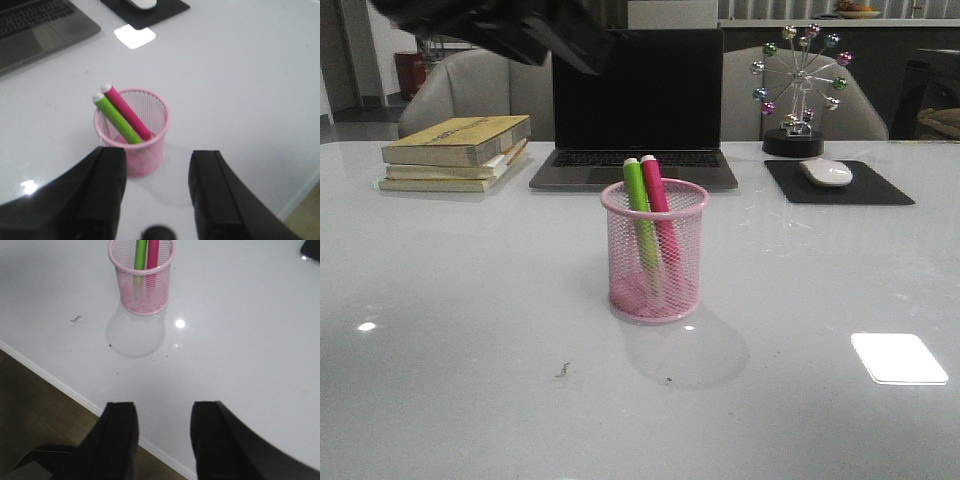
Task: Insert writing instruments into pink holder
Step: 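Open the left gripper and withdraw it upward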
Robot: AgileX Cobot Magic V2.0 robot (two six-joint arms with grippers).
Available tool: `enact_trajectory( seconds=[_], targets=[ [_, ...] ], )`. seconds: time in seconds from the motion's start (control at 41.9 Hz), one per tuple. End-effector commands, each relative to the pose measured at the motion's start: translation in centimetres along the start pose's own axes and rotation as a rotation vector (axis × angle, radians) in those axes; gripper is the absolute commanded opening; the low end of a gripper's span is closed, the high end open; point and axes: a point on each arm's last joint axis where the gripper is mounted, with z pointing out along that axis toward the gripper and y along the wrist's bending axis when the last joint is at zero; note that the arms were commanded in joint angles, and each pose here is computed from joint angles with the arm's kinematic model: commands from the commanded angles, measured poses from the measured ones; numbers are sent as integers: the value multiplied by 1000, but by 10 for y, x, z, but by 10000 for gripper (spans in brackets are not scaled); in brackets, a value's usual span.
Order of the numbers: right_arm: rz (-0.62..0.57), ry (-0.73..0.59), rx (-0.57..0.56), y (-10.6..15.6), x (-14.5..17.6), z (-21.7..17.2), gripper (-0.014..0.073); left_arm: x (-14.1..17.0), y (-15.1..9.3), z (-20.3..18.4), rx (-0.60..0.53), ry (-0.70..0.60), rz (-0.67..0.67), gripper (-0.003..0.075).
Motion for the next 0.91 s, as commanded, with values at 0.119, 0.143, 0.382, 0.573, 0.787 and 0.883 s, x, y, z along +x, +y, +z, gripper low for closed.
enact_trajectory(
  seconds=[0.119,0.143,0.382,0.573,0.787,0.883],
  targets=[
    [4,-92,4,-1,-12,-6,382,-8,-1,-72,8,-22,-9,375],
    [4,-92,4,-1,-12,-6,382,-7,-1,-77,9,-13,-9,375],
    [4,-92,4,-1,-12,-6,382,14,-3,-113,15,52,-39,374],
    [4,-92,4,-1,-12,-6,382,38,3,-130,-45,105,28,374],
    [6,-91,3,0,-12,-6,382,54,8,-135,-89,140,71,374],
    [7,-95,2,0,-12,-6,382,56,9,-135,-100,151,82,374]
  ],
)
